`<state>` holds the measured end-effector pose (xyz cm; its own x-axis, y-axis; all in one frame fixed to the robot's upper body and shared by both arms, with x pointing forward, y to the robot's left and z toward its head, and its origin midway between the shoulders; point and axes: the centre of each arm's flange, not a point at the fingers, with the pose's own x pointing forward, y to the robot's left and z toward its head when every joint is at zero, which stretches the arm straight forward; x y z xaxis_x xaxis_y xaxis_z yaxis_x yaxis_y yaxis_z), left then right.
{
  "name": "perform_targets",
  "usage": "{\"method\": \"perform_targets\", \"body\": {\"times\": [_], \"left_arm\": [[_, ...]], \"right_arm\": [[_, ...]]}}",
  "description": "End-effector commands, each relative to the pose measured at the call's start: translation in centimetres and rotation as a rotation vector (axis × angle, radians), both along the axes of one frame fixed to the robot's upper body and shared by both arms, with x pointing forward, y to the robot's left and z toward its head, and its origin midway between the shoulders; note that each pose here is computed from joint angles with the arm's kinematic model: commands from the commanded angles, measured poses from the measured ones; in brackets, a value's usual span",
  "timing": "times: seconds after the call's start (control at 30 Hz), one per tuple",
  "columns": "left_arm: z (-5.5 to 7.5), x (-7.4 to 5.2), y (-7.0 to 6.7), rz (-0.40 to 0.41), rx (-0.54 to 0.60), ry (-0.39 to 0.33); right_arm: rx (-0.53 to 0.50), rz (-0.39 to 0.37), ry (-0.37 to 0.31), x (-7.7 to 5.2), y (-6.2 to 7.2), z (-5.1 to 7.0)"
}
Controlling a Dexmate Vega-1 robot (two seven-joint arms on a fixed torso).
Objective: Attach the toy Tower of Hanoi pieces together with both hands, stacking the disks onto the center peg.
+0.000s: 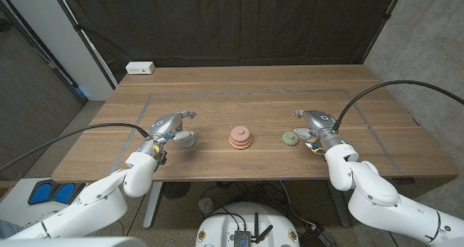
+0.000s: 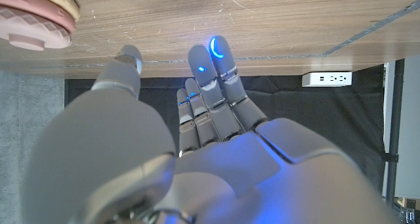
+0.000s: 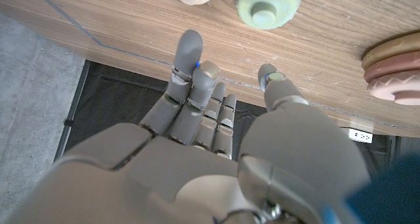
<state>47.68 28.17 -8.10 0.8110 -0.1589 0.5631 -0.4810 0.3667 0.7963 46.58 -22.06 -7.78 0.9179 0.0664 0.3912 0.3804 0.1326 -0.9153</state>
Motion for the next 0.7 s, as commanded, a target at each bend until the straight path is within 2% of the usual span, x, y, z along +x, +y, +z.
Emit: {"method": "perform_targets", "body": {"times": [0.03,0.7], "left_arm": [[-0.2,-0.2,0.2,0.009,-0.003,-0.016],[0.5,-0.8,1.1,0.018,0.003,-0.044]], "right_arm": [[-0.043,0.006,0.04,-0.3,0.4,0.0],[-0.126,-0.026,0.123,-0.1,2.0,0.2]]}}
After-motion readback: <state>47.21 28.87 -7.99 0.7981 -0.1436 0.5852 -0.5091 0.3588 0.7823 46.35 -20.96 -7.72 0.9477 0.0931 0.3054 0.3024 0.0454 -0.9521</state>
